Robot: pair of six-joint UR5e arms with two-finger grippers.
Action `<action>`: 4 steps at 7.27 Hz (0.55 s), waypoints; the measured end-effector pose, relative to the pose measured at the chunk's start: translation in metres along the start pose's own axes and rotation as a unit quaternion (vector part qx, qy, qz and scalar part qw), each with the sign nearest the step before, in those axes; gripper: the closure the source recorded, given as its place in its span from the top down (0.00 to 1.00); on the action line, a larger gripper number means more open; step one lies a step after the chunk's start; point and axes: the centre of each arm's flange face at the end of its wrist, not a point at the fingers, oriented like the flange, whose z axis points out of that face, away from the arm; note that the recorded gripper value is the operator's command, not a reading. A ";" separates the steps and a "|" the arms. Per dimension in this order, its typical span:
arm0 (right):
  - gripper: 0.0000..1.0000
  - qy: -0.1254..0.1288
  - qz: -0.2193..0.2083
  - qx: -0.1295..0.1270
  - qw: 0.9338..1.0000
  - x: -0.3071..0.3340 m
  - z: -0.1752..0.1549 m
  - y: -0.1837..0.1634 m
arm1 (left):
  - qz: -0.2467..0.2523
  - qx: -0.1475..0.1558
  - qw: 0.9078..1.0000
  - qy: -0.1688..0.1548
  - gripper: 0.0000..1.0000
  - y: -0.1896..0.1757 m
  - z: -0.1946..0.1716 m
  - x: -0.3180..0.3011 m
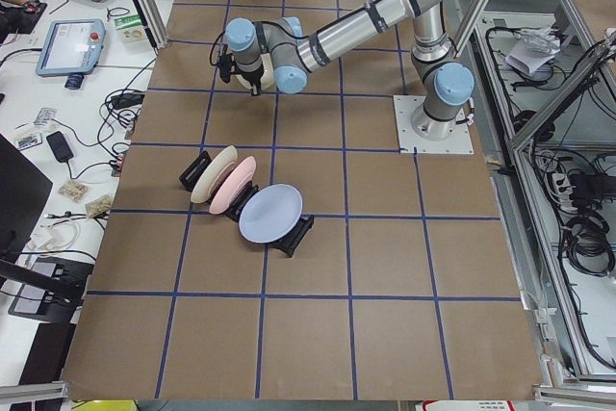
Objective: Place bowl and put lemon in it
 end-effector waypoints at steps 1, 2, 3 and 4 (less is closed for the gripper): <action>0.00 -0.002 0.000 -0.003 1.000 -0.001 -0.001 0.000 | 0.018 0.002 1.000 0.001 0.00 0.018 0.004 0.037; 0.00 -0.006 0.000 -0.008 1.000 -0.002 -0.005 0.002 | 0.023 0.012 1.000 0.000 0.00 0.033 0.016 0.075; 0.00 -0.008 -0.001 -0.011 1.000 -0.004 -0.016 0.002 | 0.012 0.026 1.000 0.002 0.00 0.045 0.033 0.112; 0.00 -0.010 -0.004 -0.013 1.000 -0.010 -0.031 0.004 | 0.003 0.039 0.999 0.005 0.00 0.053 0.052 0.143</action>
